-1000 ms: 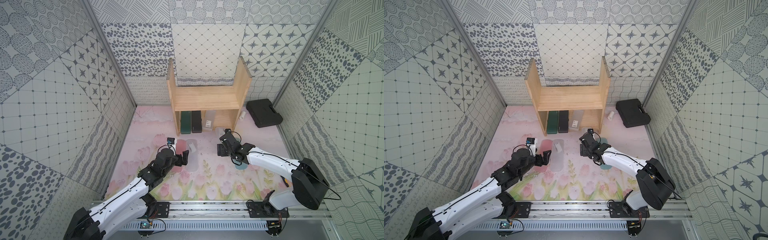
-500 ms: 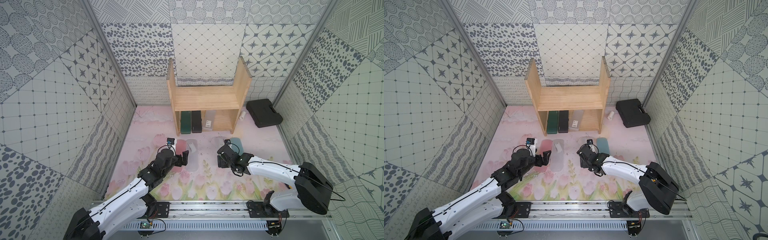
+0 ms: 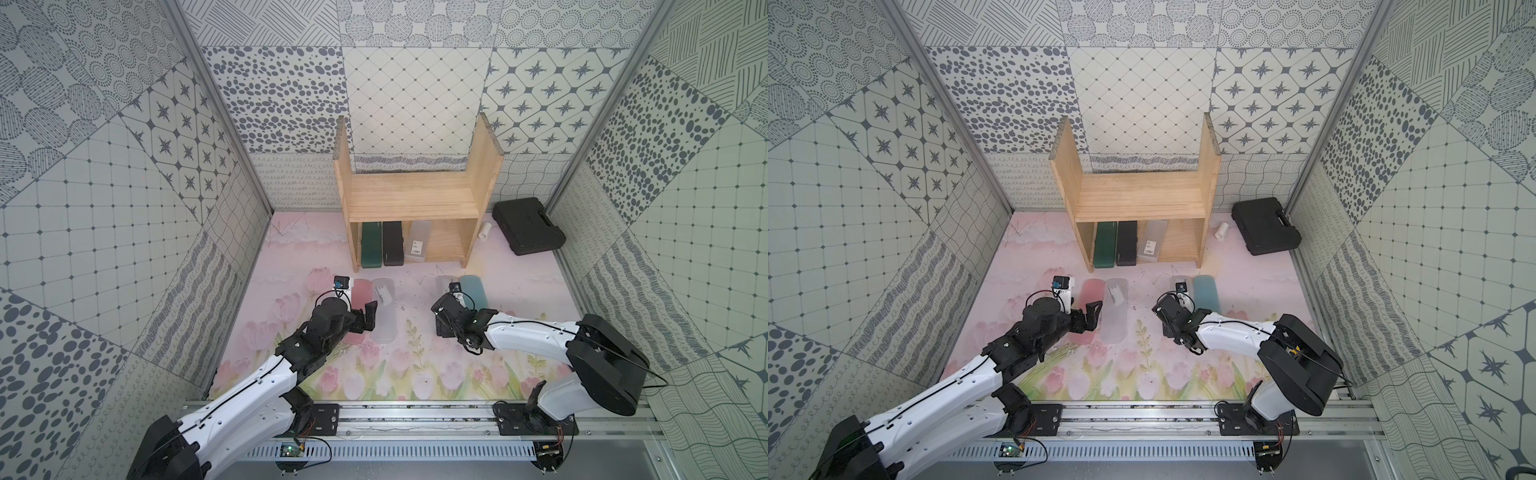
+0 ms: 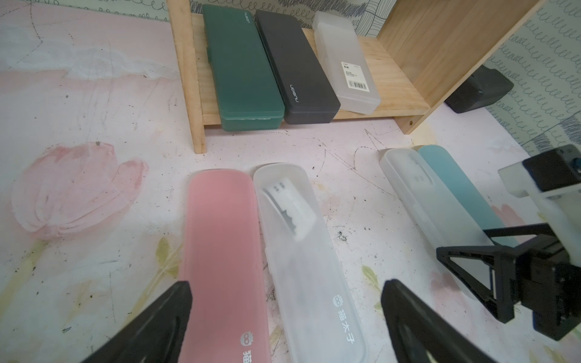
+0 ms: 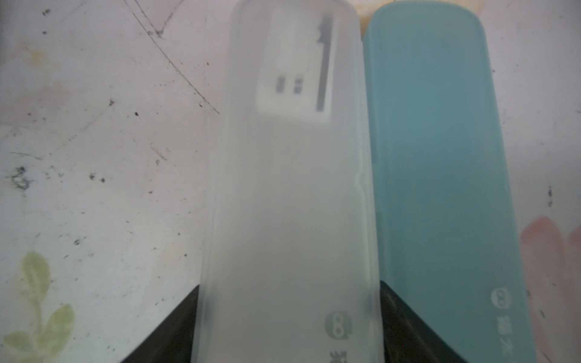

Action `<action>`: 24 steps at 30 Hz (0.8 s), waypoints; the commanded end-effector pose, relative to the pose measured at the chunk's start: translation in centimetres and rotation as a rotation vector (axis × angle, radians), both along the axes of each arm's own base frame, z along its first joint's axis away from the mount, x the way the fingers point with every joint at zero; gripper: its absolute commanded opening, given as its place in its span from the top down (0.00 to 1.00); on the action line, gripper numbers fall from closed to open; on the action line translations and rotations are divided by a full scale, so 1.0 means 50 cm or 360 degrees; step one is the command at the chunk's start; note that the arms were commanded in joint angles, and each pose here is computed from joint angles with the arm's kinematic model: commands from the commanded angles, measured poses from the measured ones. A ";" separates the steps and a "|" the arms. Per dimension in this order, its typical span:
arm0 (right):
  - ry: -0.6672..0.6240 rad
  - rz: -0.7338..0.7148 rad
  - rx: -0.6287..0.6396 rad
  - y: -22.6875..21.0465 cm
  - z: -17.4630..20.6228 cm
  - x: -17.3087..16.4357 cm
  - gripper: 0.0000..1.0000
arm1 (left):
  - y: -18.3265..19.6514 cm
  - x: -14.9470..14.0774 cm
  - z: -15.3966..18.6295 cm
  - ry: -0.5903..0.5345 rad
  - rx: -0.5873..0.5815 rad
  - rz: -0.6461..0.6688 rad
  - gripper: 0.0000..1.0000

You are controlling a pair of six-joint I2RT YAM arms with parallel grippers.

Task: Remove the pencil cases from the shelf
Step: Place the pencil case at the center of the board.

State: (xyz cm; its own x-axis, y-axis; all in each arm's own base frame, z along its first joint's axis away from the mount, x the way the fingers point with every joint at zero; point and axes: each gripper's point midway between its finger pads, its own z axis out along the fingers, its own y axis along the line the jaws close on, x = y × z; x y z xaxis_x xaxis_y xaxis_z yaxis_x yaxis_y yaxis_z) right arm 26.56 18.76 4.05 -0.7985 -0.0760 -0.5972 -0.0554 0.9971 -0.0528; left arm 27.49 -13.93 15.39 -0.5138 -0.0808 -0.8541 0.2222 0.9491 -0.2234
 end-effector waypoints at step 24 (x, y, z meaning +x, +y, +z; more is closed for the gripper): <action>-0.0089 0.0063 0.0235 0.028 0.128 0.013 0.06 | 0.011 0.010 0.027 -0.0114 -0.0021 0.0048 0.01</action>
State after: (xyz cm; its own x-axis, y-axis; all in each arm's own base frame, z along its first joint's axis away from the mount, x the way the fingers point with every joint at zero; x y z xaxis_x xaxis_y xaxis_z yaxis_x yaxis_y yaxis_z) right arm 26.43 19.17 7.26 -0.7872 -0.0477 -0.6148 -0.0745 0.9971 0.0179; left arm 27.39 -13.69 15.27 -0.5102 -0.0824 -0.8561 0.2160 0.9512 -0.2203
